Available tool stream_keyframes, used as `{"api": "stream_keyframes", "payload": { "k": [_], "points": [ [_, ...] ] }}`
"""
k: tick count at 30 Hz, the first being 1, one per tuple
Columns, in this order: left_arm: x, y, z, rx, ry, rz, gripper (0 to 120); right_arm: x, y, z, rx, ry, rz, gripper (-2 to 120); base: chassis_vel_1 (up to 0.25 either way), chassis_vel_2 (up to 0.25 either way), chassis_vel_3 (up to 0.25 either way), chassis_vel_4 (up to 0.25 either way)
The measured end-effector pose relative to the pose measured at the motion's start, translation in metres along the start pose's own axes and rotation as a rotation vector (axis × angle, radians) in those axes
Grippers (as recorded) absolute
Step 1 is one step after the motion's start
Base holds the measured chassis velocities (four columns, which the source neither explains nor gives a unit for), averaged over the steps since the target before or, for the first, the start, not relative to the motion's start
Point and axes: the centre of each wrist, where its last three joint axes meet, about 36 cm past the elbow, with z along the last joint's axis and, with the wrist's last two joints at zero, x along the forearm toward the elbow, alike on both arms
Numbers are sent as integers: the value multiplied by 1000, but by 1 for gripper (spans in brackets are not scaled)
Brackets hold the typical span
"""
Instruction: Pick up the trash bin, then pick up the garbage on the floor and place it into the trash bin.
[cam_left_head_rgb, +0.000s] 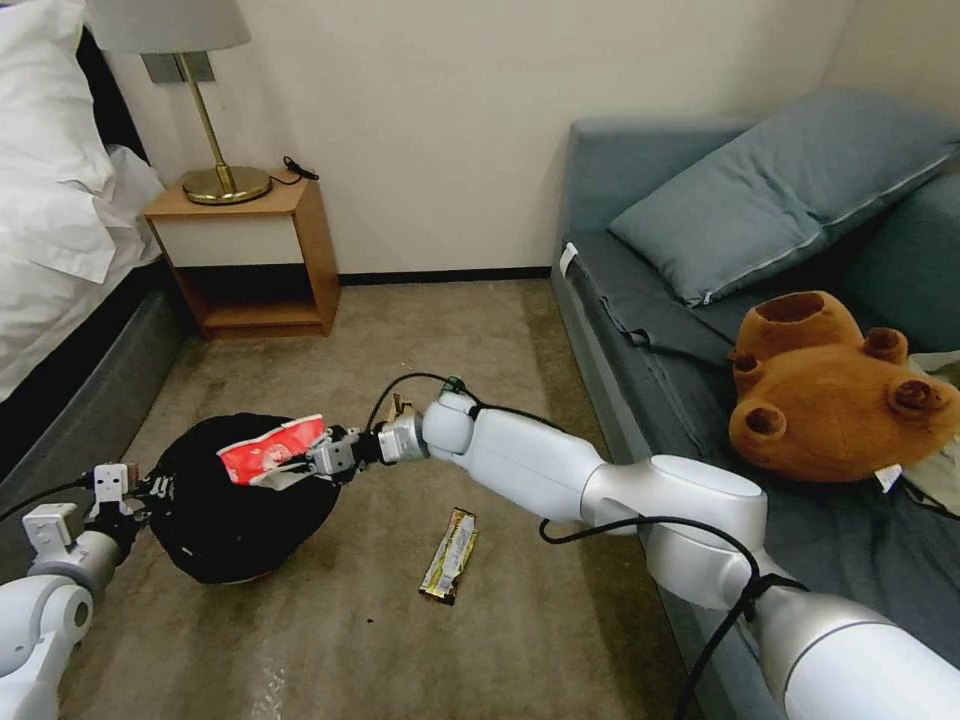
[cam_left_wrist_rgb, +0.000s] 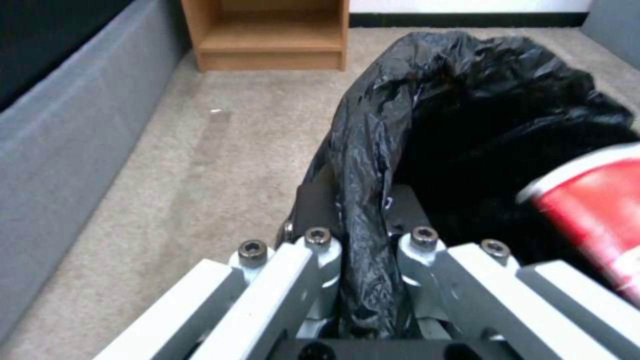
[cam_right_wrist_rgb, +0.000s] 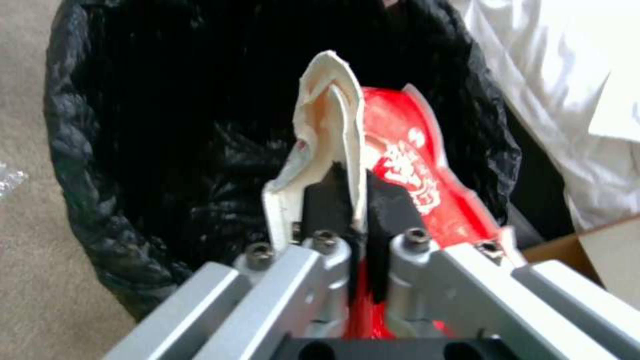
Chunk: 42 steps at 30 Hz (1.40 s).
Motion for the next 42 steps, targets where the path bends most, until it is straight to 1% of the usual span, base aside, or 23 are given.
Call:
{"api": "stream_keyframes", "payload": {
  "k": [1,2,4,7,9,11,13,14,16,17,18,19,20,22,24,27,30,31,33,34,36,40,42],
  "points": [
    [-2,-2,1,4,0,5,5,-3,5,-1,-6,-2,5,14,0,0,0,0],
    [-2,-2,1,4,0,5,5,-3,5,-1,-6,-2,5,14,0,0,0,0],
    [-6,-7,4,8,3,14,5,-8,14,-3,-8,-13,0,27,0,0,0,0],
    [-8,-8,6,6,5,16,5,-9,16,-4,-6,-20,-1,33,0,0,0,0],
    [-10,-7,8,4,9,13,5,-12,17,-8,-1,-34,2,47,0,0,0,0],
    [-10,-7,8,4,9,13,5,-13,17,-9,0,-38,4,48,0,0,0,0],
    [-10,-5,9,0,12,13,5,-15,9,-17,5,-60,22,61,0,0,0,0],
    [-10,-5,9,0,12,13,5,-15,9,-17,5,-60,22,61,0,0,0,0],
    [-9,-1,9,-3,9,6,5,-14,-4,-23,19,-74,39,70,0,0,0,0],
    [-9,-1,9,-3,9,6,5,-14,-4,-23,19,-74,39,70,0,0,0,0],
    [-7,2,9,-5,10,1,5,-13,-9,-25,28,-81,49,79,0,0,0,0],
    [-7,2,9,-5,10,1,5,-13,-9,-25,28,-81,49,79,0,0,0,0],
    [-5,4,10,-6,12,0,5,-13,-12,-28,31,-88,56,85,0,0,0,0],
    [-3,7,10,-9,12,1,5,-13,-14,-30,34,-94,62,88,0,0,0,0],
    [-1,12,10,-10,7,-5,5,-12,-19,-32,40,-100,83,98,0,0,0,0],
    [-1,15,11,-9,4,-9,5,-2,-20,-24,40,-78,103,99,0,0,0,0],
    [-1,19,17,-8,0,-1,5,46,-6,26,17,45,169,100,0,0,0,0],
    [-1,19,17,-8,0,-1,5,46,-6,26,17,45,169,100,0,0,0,0],
    [0,20,20,-12,2,11,5,78,12,51,-16,113,192,100,0,0,0,0],
    [0,20,20,-12,2,11,5,78,12,51,-16,113,192,100,0,0,0,0],
    [0,21,22,-12,7,12,5,101,35,65,-45,157,194,100,0,0,0,0],
    [-1,20,24,-8,5,8,5,112,58,70,-72,181,188,100,0,0,0,0],
    [-1,19,26,-2,3,5,5,118,84,75,-113,197,181,100,0,0,0,0]
  ]
}}
